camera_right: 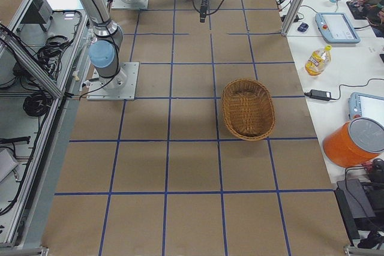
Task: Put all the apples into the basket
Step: 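Close the left gripper on the dark purple apple and lift it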
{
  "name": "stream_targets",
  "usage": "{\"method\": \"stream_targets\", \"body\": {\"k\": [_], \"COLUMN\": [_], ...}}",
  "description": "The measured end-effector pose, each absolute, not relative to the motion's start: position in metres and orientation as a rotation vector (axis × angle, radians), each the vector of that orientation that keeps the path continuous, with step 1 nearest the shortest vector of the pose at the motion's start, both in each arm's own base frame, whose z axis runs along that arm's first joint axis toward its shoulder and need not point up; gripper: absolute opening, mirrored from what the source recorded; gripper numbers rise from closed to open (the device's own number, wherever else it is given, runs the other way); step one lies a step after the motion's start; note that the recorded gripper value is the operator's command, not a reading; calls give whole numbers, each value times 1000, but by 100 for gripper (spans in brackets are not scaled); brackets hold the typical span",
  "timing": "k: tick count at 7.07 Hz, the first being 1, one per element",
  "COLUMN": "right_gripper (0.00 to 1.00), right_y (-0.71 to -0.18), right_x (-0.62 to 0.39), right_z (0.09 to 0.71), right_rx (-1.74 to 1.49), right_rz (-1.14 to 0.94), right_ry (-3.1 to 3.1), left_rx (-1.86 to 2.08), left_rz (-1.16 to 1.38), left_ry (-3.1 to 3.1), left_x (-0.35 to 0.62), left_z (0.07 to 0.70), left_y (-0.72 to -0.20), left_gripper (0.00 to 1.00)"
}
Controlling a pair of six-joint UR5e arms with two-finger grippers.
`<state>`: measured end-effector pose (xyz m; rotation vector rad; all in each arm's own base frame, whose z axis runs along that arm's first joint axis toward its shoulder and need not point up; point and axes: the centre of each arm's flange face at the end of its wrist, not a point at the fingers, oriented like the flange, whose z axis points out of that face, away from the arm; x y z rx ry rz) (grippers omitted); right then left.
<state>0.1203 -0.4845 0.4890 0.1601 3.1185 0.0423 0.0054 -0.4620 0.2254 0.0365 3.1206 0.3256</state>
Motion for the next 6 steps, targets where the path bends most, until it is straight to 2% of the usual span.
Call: {"method": "stream_targets", "body": {"k": [1, 2, 3, 4, 6], "right_gripper": [100, 100, 100, 100, 100], "right_y": [-484, -484, -484, -484, -484], "right_x": [120, 120, 121, 121, 122], "right_z": [489, 489, 489, 489, 489], "right_rx": [160, 161, 161, 161, 164], "right_rz": [44, 44, 44, 43, 44], "right_ry": [3121, 3122, 3122, 3120, 3111], "left_rx": [19, 15, 16, 15, -25], "left_rz": [349, 361, 366, 366, 335], "left_ry": [3132, 3137, 3138, 3136, 3136], "left_x": [5, 5, 5, 5, 3], "left_z": [218, 213, 210, 209, 215], "left_y": [-461, -462, -462, -463, -467], "left_gripper": [96, 48, 4, 0, 0]}}
